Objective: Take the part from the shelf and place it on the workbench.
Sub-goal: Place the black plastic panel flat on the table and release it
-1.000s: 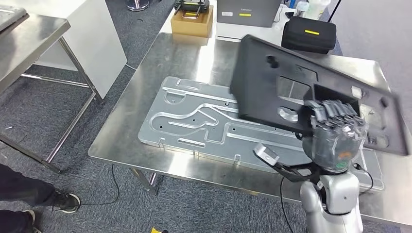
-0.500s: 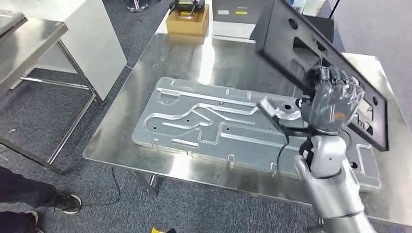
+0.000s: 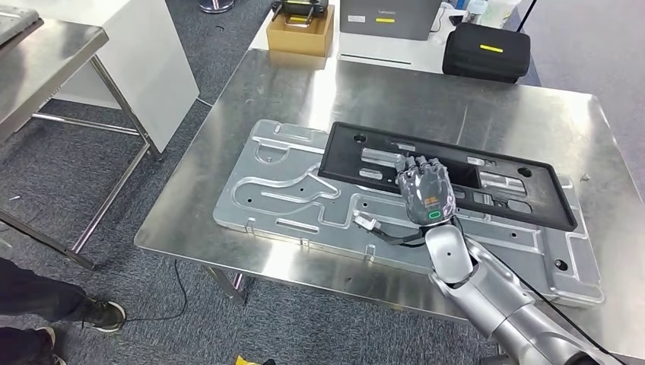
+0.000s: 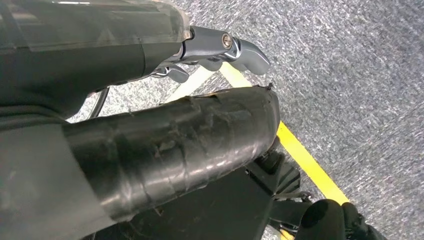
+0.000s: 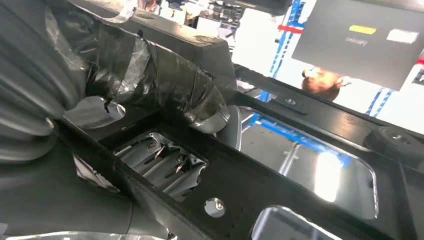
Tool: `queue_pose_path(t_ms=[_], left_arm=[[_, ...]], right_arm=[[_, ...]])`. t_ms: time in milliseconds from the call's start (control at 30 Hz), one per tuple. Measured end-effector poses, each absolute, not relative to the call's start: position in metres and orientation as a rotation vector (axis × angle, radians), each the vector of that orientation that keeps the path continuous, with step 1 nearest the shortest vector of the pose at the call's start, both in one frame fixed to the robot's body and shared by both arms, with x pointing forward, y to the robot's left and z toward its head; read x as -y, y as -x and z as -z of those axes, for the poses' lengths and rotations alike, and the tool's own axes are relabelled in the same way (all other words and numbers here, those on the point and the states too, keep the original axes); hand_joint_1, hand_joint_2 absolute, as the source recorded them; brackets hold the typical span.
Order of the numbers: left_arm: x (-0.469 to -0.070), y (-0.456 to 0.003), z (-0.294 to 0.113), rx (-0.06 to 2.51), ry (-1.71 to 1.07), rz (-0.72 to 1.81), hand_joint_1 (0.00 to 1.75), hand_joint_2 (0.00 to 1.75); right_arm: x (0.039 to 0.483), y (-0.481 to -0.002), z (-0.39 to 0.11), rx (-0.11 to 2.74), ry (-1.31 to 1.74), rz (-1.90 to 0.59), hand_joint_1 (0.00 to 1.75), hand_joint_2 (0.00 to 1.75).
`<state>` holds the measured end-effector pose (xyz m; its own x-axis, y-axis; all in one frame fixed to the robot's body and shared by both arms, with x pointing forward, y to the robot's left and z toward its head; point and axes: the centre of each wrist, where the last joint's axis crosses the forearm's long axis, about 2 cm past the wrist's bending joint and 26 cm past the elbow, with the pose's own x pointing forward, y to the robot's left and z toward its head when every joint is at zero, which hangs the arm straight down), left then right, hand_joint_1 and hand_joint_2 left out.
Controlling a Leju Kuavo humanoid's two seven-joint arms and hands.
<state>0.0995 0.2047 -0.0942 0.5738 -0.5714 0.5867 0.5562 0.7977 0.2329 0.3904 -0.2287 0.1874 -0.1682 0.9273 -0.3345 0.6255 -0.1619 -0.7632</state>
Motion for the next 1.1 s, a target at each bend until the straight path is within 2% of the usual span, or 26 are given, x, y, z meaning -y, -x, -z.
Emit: queue_pose_path(t_ms=[467,500,533,567,600,667,700,833,967,1100], left_arm=[[-0.205,-0.100,0.094,0.698,-0.026,0.654,0.00,0.00],[-0.205,-0.100,0.094,0.699,-0.027,0.653,0.00,0.00],[-0.205,-0.100,0.094,0.698,-0.028,0.651,0.00,0.00],[-0.205,-0.099,0.094,0.697,-0.028,0.649,0.00,0.00],[-0.205,-0.099,0.094,0.696,-0.028,0.648,0.00,0.00],[-0.205,-0.097,0.095,0.693,-0.028,0.646,0.00,0.00],[-0.205,-0.096,0.095,0.692,-0.028,0.645,0.00,0.00],[-0.206,-0.097,0.095,0.694,-0.034,0.635,0.00,0.00],[-0.206,-0.097,0.095,0.696,-0.041,0.635,0.00,0.00],[-0.206,-0.096,0.095,0.696,-0.042,0.636,0.00,0.00]], right_arm=[[0.236,-0.389,-0.165,1.686,1.760,-1.370,1.68,1.75],[0.236,-0.389,-0.164,1.681,1.762,-1.368,1.62,1.75],[0.237,-0.388,-0.163,1.672,1.764,-1.368,1.51,1.75],[0.237,-0.388,-0.161,1.660,1.763,-1.374,1.20,1.75],[0.238,-0.386,-0.159,1.646,1.759,-1.385,0.79,1.75],[0.239,-0.383,-0.153,1.614,1.746,-1.420,0.11,1.75],[0.239,-0.382,-0.152,1.601,1.738,-1.439,0.00,1.75],[0.240,-0.383,-0.151,1.564,1.713,-1.521,0.00,1.75],[0.244,-0.384,-0.150,1.543,1.700,-1.557,0.00,0.00],[0.253,-0.383,-0.146,1.531,1.694,-1.576,0.00,0.00]])
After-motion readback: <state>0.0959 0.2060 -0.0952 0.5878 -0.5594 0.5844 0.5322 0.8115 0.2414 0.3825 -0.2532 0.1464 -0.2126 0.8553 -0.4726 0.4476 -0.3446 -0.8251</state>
